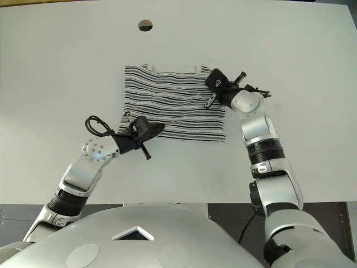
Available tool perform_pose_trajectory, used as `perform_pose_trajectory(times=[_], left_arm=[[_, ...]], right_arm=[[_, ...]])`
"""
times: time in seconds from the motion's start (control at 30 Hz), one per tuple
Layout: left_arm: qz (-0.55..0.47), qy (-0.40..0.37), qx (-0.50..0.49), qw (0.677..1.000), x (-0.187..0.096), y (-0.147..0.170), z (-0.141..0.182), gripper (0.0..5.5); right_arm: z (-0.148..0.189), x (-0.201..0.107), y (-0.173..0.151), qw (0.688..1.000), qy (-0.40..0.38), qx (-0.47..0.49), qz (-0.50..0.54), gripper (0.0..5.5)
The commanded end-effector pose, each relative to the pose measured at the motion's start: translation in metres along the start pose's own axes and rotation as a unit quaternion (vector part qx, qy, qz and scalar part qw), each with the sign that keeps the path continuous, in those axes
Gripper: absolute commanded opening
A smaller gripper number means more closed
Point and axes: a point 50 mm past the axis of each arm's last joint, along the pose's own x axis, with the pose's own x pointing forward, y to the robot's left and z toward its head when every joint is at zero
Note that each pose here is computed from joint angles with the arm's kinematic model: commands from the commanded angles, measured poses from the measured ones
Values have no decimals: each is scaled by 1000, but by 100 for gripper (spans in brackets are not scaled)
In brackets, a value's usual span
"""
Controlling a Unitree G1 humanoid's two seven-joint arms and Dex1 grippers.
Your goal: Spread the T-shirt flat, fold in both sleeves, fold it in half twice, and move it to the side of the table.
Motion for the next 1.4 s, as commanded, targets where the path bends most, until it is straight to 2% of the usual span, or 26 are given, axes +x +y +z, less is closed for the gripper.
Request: perform_pose_trajectory(times=[0.03,0.17,0.37,0.6,0.67,0.8,0.9,1.1,1.4], left_arm=[[3,36,-30,999,5,3,-16,11],[22,70,-59,996,5,15,-34,11],[28,90,-50,994,-10,29,-38,11],[-11,104,-12,994,-44,37,-32,11],[-1,112,12,994,-47,50,-28,11],[22,95,36,995,-37,69,-13,11],[30,94,45,994,-24,75,-10,11],[31,132,80,987,-8,84,-18,11],[19,120,107,987,21,90,-6,11]], right_arm=[[-5,5,1,998,39,5,58,10],[-14,2,0,987,101,-26,125,10],[-20,-32,-7,955,166,-116,216,10],[-21,-72,26,923,175,-175,295,10],[-18,-77,44,920,161,-184,307,10],[3,-88,94,904,104,-210,358,10],[17,-95,116,899,71,-218,373,10],[28,-103,126,898,54,-221,376,10],[21,-105,134,899,60,-200,384,10]])
